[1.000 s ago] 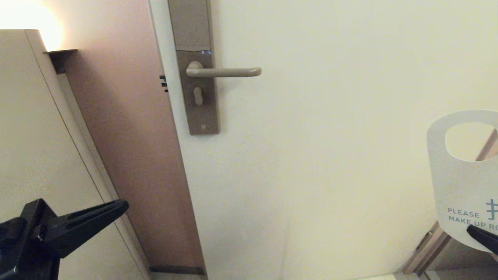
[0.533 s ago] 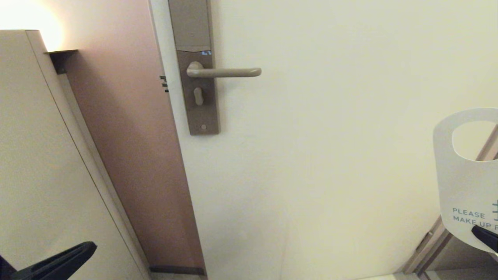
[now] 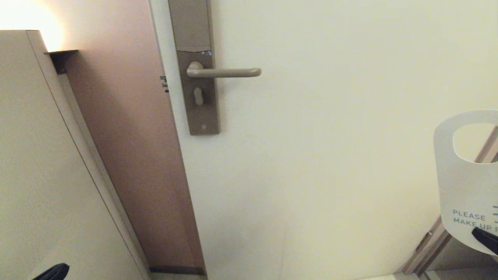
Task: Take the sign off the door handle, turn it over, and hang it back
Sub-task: Hang the sign back with the other side facing out
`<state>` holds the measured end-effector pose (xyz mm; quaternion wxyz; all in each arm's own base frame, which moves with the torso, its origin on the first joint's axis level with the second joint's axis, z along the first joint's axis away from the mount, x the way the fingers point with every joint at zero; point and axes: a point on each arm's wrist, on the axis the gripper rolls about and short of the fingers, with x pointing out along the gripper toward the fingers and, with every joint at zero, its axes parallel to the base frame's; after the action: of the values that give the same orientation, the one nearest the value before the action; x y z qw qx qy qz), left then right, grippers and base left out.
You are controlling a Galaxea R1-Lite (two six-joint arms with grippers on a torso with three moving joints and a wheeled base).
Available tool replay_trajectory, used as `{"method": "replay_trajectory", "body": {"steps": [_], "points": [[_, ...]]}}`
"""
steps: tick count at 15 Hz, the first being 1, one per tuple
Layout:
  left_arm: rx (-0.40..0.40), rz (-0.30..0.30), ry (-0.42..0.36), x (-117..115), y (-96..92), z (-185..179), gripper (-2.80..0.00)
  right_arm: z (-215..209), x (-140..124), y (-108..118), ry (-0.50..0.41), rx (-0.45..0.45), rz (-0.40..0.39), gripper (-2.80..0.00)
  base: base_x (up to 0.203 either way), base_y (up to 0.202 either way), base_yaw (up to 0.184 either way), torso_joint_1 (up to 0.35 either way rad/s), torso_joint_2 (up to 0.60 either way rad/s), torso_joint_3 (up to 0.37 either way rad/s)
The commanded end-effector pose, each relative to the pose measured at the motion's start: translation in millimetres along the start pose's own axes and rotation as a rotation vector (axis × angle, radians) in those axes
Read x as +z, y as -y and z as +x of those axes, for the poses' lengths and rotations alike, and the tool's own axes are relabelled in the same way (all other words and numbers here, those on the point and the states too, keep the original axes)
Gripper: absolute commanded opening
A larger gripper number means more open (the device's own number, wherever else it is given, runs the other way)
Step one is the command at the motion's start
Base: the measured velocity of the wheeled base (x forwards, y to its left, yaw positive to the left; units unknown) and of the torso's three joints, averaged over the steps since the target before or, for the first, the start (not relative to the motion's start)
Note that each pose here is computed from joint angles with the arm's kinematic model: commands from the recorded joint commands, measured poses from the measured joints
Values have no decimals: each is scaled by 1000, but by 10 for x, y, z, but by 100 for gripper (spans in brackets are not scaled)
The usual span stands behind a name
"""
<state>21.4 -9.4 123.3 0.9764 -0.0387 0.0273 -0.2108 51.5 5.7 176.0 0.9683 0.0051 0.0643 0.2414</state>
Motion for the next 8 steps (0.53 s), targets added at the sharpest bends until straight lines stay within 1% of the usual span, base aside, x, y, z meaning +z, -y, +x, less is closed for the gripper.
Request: {"method": "replay_trajectory", "body": {"steps": [1, 2, 3, 4, 6, 7, 8], "points": [[-6, 21, 43, -86, 33, -127, -280, -9, 11, -7, 8, 3, -7, -280, 0, 0, 0, 0, 0, 0], [-1, 32, 33, -149, 41, -175, -280, -15, 9, -11, 10, 3, -8, -280, 0, 0, 0, 0, 0, 0], [30, 58, 21, -187, 36, -191, -280, -20, -1, -15, 10, 3, -9, -280, 0, 0, 0, 0, 0, 0], [88, 84, 8, -203, 22, -190, -280, -28, -4, -22, 14, 3, -11, -280, 0, 0, 0, 0, 0, 0], [181, 111, -27, -238, -2, -191, -280, -32, -3, -25, 16, 3, -13, -280, 0, 0, 0, 0, 0, 0], [253, 130, -68, -278, -20, -197, -280, -32, -3, -25, 16, 2, -13, -280, 0, 0, 0, 0, 0, 0], [311, 145, -143, -349, -37, -208, -280, -32, -3, -25, 16, 3, -13, -280, 0, 0, 0, 0, 0, 0]]}}
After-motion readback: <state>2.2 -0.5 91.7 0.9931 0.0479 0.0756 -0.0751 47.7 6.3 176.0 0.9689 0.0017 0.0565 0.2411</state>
